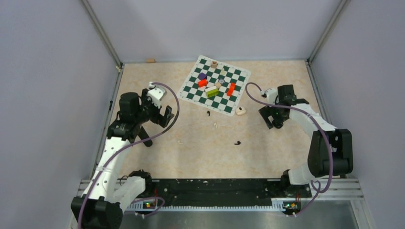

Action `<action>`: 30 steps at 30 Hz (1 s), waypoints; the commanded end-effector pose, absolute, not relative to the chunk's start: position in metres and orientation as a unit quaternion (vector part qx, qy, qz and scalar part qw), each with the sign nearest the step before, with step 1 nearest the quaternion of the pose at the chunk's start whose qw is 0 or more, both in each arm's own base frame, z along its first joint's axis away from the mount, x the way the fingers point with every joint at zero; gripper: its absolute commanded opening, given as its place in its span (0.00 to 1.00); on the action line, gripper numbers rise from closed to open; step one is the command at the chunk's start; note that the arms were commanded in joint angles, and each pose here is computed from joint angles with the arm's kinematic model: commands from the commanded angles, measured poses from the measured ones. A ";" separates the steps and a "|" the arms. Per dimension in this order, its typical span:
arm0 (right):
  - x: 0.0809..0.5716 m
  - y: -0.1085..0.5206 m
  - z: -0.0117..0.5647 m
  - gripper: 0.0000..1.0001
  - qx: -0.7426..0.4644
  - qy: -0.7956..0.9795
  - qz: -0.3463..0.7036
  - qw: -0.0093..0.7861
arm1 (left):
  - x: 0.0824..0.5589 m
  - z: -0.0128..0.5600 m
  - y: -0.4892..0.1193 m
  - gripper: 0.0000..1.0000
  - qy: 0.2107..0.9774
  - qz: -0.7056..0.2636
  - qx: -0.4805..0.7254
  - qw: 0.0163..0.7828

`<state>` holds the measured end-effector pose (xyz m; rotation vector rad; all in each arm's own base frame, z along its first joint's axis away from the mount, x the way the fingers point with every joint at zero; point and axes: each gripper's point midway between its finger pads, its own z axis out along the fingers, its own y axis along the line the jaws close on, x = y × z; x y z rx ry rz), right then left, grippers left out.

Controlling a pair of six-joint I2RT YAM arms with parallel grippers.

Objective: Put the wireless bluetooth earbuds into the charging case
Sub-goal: Pick up the charging case at the center of the board.

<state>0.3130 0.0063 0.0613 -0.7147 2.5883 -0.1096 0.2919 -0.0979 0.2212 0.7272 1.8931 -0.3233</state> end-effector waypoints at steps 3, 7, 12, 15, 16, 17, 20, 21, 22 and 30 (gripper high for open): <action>0.330 0.031 0.095 0.99 -0.264 0.917 -0.007 0.299 | 0.295 0.233 -0.097 0.99 0.775 -0.121 0.308 0.539; 0.336 0.033 0.096 0.99 -0.256 0.920 -0.013 0.297 | 0.295 0.241 -0.102 0.99 0.771 -0.133 0.312 0.539; 0.329 0.019 0.071 0.98 -0.248 0.932 -0.038 0.260 | 0.298 0.223 -0.093 0.99 0.784 -0.110 0.312 0.526; 0.323 0.009 0.061 0.98 -0.235 0.942 -0.029 0.238 | 0.299 0.233 -0.093 0.99 0.776 -0.104 0.318 0.534; 0.321 0.008 0.058 0.97 -0.233 0.944 -0.023 0.231 | 0.298 0.237 -0.093 0.99 0.776 -0.104 0.322 0.532; 0.320 0.007 0.057 0.96 -0.231 0.946 -0.018 0.226 | 0.297 0.242 -0.093 0.99 0.774 -0.102 0.328 0.532; 0.315 0.008 0.051 0.95 -0.231 0.949 -0.011 0.213 | 0.296 0.249 -0.092 0.99 0.768 -0.092 0.343 0.533; 0.315 0.007 0.049 0.95 -0.232 0.950 -0.012 0.208 | 0.296 0.251 -0.091 0.99 0.766 -0.089 0.343 0.536; 0.314 0.005 0.046 0.95 -0.232 0.951 -0.016 0.202 | 0.298 0.251 -0.091 0.99 0.766 -0.087 0.341 0.538; 0.296 0.010 0.030 0.87 -0.249 0.955 0.012 0.158 | 0.292 0.216 -0.094 0.99 0.780 -0.107 0.330 0.521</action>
